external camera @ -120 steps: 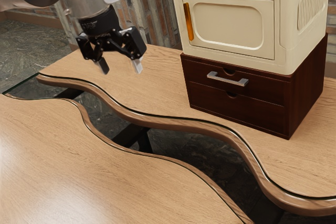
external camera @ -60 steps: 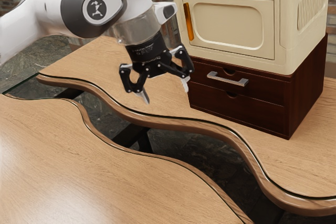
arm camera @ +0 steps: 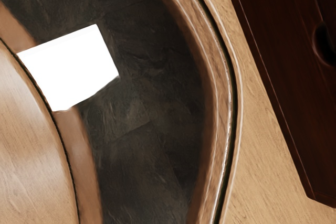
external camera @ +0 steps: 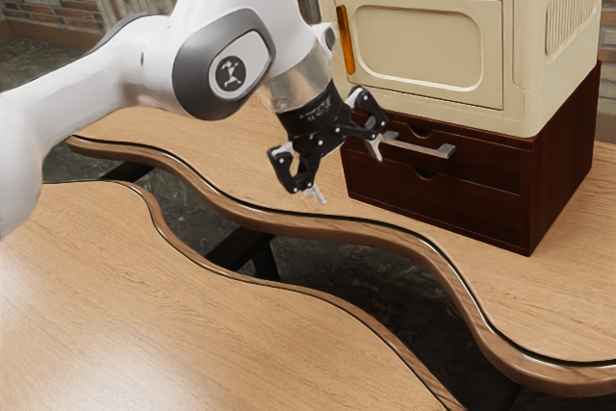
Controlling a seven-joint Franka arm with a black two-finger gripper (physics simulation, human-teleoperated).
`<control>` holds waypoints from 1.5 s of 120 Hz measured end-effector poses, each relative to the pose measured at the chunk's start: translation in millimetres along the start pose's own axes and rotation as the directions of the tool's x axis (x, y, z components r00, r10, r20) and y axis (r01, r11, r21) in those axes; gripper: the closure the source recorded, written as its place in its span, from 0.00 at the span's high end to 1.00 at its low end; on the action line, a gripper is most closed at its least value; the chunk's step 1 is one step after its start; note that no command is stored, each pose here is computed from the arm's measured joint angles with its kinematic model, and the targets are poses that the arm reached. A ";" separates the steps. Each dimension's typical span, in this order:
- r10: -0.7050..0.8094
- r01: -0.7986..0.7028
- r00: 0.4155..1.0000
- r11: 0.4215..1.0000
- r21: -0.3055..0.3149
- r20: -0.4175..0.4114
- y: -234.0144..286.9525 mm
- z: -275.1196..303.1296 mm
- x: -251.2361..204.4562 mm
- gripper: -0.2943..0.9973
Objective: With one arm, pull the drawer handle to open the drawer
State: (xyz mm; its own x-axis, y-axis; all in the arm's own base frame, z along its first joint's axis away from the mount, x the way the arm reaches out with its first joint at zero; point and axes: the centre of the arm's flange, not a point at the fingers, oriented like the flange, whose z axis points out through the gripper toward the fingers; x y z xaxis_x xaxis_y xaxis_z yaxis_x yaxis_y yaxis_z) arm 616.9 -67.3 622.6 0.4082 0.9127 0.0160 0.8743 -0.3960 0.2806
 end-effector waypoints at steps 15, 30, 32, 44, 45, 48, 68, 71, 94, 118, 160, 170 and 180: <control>-0.053 0.053 0.999 0.998 -0.019 -0.013 8.7 18.1 4.7 0.77; -0.097 0.096 0.995 0.995 -0.035 -0.023 18.8 33.0 10.2 0.77; -0.102 0.101 0.994 0.994 -0.038 -0.024 20.0 33.8 10.9 0.77; -0.141 0.138 0.989 0.988 -0.063 -0.037 27.7 34.8 22.7 0.77; -0.143 0.141 0.989 0.988 -0.065 -0.038 28.3 34.6 23.4 0.77; -0.151 0.148 0.988 0.987 -0.069 -0.040 29.9 35.3 25.1 0.77; -0.186 0.181 0.982 0.980 -0.088 -0.046 43.6 48.7 30.3 0.77; -0.192 0.188 0.980 0.978 -0.089 -0.047 44.4 50.6 32.5 0.77; -0.226 0.220 0.973 0.969 -0.109 -0.054 51.4 61.6 40.2 0.76; -0.257 0.247 0.964 0.959 -0.140 -0.063 58.8 66.4 52.1 0.75; -0.275 0.266 0.961 0.951 -0.158 -0.033 68.6 83.1 55.0 0.74; -0.278 0.270 0.960 0.951 -0.150 -0.031 69.1 91.0 54.7 0.74; -0.280 0.273 0.960 0.951 -0.143 -0.030 69.4 97.3 54.0 0.73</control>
State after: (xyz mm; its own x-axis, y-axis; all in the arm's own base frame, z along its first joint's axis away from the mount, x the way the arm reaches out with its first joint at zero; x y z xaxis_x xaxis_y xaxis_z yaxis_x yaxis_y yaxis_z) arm 725.2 -55.2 549.6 0.1393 0.9897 -0.0339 0.9057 -0.1135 0.4084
